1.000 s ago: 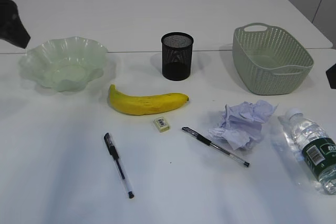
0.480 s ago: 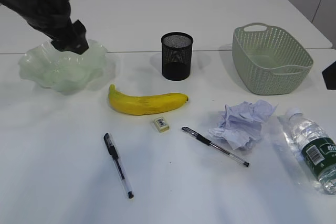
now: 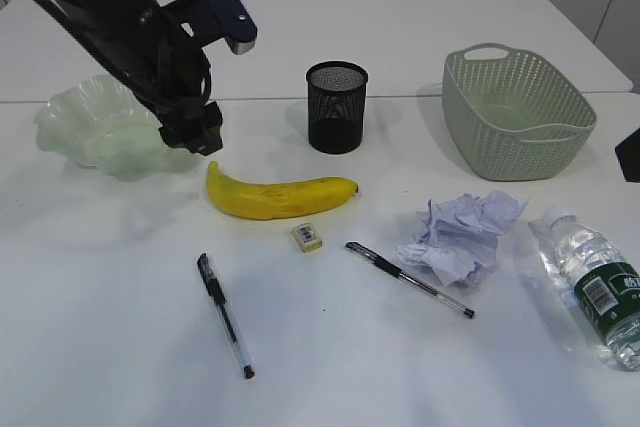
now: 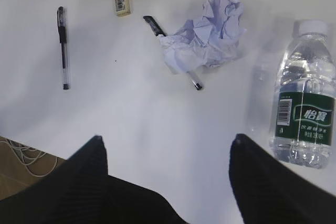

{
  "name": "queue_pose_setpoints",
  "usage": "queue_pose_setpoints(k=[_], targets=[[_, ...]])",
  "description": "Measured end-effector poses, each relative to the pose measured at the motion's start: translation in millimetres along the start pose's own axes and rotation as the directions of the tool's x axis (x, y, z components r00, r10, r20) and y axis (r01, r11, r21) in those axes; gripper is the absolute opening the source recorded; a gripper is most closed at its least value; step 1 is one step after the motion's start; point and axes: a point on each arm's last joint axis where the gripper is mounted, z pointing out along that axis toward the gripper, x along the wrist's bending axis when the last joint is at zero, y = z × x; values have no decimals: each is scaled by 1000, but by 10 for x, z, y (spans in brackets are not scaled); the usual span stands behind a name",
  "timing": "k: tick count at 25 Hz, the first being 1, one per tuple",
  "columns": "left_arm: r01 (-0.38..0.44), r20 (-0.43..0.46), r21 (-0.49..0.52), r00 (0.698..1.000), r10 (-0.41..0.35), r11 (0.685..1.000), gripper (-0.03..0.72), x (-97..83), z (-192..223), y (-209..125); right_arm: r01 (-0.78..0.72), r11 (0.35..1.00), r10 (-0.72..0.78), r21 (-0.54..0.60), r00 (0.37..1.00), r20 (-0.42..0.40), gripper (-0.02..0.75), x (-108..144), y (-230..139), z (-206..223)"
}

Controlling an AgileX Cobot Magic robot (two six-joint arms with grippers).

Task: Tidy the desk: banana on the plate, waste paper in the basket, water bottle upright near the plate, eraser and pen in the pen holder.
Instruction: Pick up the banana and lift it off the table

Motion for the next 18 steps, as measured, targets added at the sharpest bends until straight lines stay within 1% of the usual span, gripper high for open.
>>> queue_pose_setpoints(k=[1, 4, 6, 9, 13, 15, 18], targets=[[-8, 16, 0, 1000, 8, 1000, 508, 2, 9, 25, 0, 1000, 0, 4, 1000, -1, 536, 1, -4, 0], [-34, 103, -4, 994, 35, 999, 508, -7, 74, 140, 0, 1000, 0, 16, 1000, -4, 536, 3, -15, 0], [-36, 151, -9, 988, 37, 999, 508, 7, 128, 232, 0, 1000, 0, 22, 1000, -5, 536, 5, -20, 0], [-49, 220, 17, 975, 44, 999, 508, 34, 242, 343, 0, 999, 0, 33, 1000, -7, 536, 7, -30, -1], [-19, 319, -2, 948, 19, 1000, 508, 92, 403, 422, 0, 999, 0, 42, 1000, -10, 536, 9, -38, -1], [-15, 351, 10, 936, 11, 1000, 508, 104, 488, 408, 0, 999, 0, 46, 1000, -10, 536, 10, -41, -1], [-4, 371, 43, 929, -13, 999, 508, 145, 604, 327, 0, 999, 0, 47, 1000, -11, 536, 10, -43, -1]])
